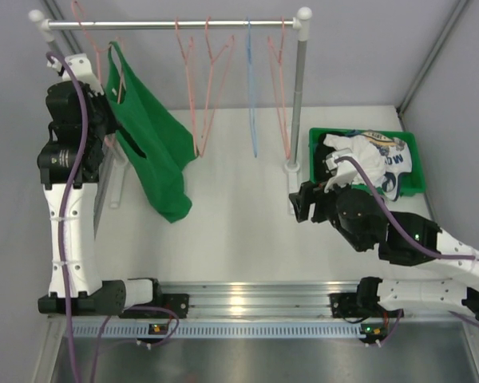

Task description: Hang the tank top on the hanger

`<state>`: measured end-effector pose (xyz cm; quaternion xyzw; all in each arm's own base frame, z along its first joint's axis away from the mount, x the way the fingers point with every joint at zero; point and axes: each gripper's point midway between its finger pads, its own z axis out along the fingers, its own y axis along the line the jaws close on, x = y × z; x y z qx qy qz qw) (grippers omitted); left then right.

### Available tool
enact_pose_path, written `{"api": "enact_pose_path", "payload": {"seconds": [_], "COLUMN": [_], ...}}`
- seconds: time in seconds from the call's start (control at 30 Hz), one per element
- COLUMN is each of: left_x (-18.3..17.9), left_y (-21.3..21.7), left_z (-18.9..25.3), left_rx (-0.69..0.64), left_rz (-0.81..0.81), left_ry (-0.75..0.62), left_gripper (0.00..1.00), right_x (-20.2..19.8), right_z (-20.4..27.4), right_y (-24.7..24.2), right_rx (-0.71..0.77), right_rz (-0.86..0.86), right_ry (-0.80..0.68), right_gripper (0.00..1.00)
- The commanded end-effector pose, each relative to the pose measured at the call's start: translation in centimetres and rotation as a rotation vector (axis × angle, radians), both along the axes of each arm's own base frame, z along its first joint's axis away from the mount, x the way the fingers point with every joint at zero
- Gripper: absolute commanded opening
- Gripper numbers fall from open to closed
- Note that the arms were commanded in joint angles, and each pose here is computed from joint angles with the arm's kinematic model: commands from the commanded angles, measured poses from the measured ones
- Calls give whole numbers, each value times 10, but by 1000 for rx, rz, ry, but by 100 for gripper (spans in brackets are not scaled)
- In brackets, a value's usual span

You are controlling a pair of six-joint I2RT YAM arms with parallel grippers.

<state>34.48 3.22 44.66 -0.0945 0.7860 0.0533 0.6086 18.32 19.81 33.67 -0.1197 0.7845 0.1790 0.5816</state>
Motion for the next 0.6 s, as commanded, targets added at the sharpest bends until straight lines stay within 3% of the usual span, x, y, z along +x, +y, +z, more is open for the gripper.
{"api": "enact_pose_path", "payload": {"seconds": [0.0, 0.57], "left_x": [12, 28], "left_y": [12, 29], "left_z": [39, 2], "left_rx": [-40, -68], "left_rz": [-5, 20], "left_ry": [-145, -74], "left_gripper": [0, 0], "right_x": [-3, -3], "right_z": [22, 14], "right_y": [4, 13], "right_rx": [20, 6], "right_rz": [27, 45], "right_ry": [-24, -10], "right_gripper": [71, 72]}}
